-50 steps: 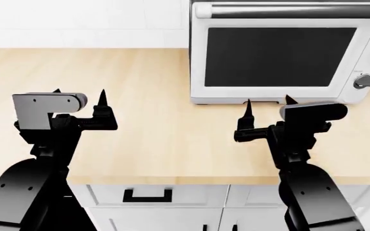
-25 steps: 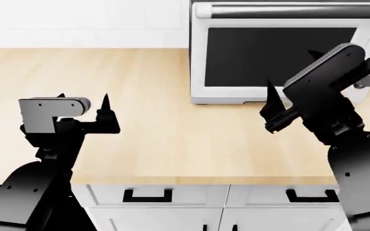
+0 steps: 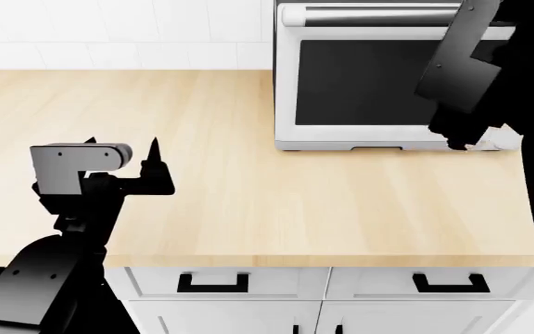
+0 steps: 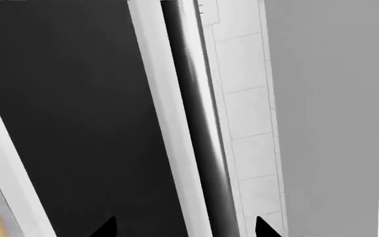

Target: Open the toaster oven door.

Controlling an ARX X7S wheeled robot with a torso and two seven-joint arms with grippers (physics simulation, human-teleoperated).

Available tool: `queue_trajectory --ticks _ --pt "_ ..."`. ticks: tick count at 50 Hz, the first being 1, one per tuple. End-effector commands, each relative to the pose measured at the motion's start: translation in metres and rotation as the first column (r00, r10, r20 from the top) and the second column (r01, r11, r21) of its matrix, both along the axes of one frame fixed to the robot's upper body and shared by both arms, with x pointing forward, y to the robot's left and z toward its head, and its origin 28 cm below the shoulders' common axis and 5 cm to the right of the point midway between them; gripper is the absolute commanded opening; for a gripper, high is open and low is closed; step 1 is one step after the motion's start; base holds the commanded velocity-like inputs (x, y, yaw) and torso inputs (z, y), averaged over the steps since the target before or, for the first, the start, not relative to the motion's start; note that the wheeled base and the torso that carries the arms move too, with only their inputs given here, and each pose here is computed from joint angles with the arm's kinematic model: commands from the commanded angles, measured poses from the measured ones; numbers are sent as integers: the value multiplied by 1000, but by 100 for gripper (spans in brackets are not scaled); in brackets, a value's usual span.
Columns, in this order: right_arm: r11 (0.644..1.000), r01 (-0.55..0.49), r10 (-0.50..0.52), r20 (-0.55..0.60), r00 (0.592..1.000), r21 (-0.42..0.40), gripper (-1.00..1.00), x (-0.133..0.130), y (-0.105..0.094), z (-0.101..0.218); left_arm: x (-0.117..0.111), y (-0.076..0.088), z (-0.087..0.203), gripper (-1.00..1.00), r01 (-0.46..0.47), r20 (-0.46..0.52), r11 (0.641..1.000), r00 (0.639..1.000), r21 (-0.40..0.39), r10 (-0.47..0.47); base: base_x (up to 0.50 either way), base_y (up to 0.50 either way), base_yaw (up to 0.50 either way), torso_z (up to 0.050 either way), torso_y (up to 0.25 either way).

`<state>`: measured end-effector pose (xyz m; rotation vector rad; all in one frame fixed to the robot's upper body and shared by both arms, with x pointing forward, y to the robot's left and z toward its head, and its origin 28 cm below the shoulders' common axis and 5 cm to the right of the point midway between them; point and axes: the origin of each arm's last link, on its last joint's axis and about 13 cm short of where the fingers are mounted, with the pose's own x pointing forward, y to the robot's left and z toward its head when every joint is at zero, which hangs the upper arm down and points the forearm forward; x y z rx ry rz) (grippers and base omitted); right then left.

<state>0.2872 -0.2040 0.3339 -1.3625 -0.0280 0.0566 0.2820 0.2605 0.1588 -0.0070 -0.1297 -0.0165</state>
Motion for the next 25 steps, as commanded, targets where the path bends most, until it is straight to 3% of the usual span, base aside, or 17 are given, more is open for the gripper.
queue_trajectory --ticks 1,10,25 --pt "987 80 -83 -12 996 -136 100 18 -6 29 -1 2 -2 100 -4 1 1000 1000 -7 4 0 0 0 0 0" --pt "979 117 -119 1 993 -169 100 35 -11 44 -2 3 -5 100 -6 -3 1000 1000 -10 6 0 0 0 0 0" --pt "982 95 -94 12 995 -161 100 59 -18 48 -3 4 -5 100 -11 -4 1000 1000 -8 11 0 0 0 0 0"
